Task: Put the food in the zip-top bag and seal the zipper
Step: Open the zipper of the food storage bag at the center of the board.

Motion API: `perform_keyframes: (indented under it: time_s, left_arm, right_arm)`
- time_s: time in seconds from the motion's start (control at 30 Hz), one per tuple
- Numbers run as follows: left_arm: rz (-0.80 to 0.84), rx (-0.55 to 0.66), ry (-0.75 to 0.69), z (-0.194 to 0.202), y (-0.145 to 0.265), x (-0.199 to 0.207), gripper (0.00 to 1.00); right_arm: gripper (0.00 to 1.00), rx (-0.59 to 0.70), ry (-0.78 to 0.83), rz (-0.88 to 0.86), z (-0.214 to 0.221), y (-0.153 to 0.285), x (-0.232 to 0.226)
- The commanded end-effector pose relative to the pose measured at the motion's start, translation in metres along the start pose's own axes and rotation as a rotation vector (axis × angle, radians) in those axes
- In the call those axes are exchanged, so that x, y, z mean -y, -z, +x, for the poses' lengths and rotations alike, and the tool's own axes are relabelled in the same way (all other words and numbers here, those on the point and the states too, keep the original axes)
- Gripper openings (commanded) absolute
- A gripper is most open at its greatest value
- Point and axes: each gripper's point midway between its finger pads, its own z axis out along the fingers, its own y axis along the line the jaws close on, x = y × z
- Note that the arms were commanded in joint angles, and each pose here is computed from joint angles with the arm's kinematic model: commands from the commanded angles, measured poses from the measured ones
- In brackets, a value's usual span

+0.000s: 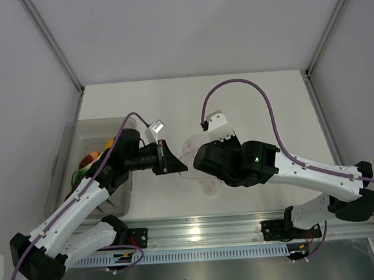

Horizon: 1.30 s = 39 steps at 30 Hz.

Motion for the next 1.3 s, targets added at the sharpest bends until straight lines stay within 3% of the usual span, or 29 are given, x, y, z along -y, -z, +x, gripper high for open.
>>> perform_keyframes:
  time_s: [0.0, 0.2, 0.3, 0.53, 0.8, 0.93, 0.97, 1.13, 1.27]
  left_arm:
    - [0.031, 0.002, 0.003, -0.002, -0.008, 0.001, 0.07]
    - [0.02, -0.055, -0.021, -0.012, -0.036, 0.002, 0.06]
    - [-0.017, -0.043, -0.046, -0.017, -0.044, 0.003, 0.11]
    - [-0.171, 0.003, -0.05, -0.014, -0.036, -0.028, 0.17]
    - [-0.368, 0.198, -0.153, -0.018, 0.025, -0.052, 0.4]
    - [-0.475, 0.233, -0.167, -0.011, 0.065, -0.057, 0.5]
    - [-0.479, 0.264, -0.171, -0.009, 0.077, -0.055, 0.61]
    - [-0.629, 0.348, -0.162, -0.001, 0.125, -0.072, 0.99]
    - [-0.815, 0.376, -0.105, 0.01, 0.159, -0.101, 1.0]
  right_arm:
    - [0.0, 0.087, -0.044, 0.094, -0.022, 0.013, 0.022]
    - [0.0, 0.058, 0.018, 0.148, -0.018, 0.017, 0.035]
    - [0.0, 0.054, -0.004, 0.144, -0.01, 0.018, 0.042]
    - [0.0, -0.003, -0.057, -0.019, 0.021, -0.013, 0.01]
    - [0.0, -0.045, -0.08, -0.179, 0.03, -0.032, -0.041]
    - [0.0, -0.069, -0.08, -0.198, 0.036, -0.041, -0.057]
    - [0.0, -0.073, -0.079, -0.204, 0.037, -0.042, -0.06]
    - [0.0, -0.079, -0.092, -0.262, 0.042, -0.046, -0.071]
    - [0.0, -0.093, -0.096, -0.28, 0.046, -0.049, -0.069]
